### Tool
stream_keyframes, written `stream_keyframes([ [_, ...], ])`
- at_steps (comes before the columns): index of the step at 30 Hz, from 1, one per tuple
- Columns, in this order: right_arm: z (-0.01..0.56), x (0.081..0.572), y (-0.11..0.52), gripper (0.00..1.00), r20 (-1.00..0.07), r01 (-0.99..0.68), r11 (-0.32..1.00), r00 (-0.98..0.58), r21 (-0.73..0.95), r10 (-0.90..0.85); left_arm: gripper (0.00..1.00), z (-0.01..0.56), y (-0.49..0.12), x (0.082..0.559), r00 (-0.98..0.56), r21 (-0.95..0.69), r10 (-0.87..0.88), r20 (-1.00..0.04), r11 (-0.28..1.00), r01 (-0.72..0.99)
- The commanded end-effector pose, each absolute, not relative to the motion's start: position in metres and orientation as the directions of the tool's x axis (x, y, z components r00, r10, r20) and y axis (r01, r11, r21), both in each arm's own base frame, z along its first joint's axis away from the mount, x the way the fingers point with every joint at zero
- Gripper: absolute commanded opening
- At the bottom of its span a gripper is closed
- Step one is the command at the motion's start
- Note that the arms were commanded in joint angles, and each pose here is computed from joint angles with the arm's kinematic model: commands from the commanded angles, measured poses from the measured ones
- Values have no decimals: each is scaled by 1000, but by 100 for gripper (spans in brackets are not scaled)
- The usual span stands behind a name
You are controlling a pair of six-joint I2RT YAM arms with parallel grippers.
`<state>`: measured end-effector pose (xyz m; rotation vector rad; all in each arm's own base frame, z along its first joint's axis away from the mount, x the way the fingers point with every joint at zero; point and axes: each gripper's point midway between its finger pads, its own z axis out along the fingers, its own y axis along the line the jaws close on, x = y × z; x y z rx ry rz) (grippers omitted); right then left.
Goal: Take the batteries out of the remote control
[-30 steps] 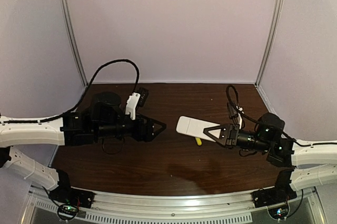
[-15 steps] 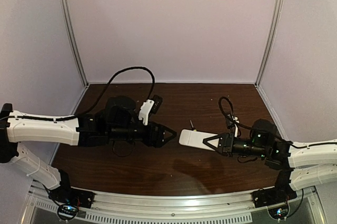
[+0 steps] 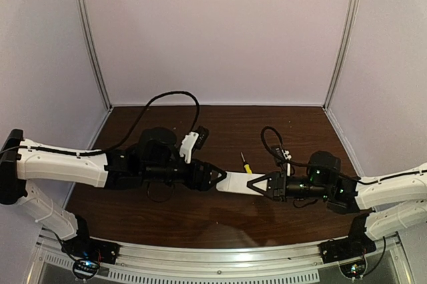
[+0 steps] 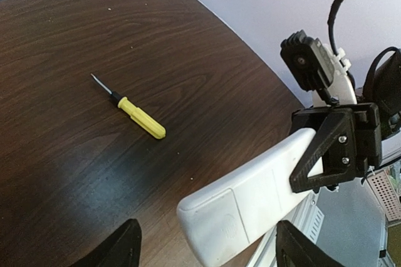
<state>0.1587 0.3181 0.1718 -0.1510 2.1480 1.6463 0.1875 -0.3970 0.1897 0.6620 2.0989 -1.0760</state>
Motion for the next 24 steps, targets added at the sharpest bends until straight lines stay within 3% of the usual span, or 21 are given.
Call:
stream_keyframes([
  [1,203,156,329,0,-440,-408,199,-883,891,163,76,189,-398,186,-648,-516,100,-755,520,681],
  [24,213,153,334,0,-453,-432,158,-880,888,142,60,188,-402,174,-661,-560,100,-744,447,698],
])
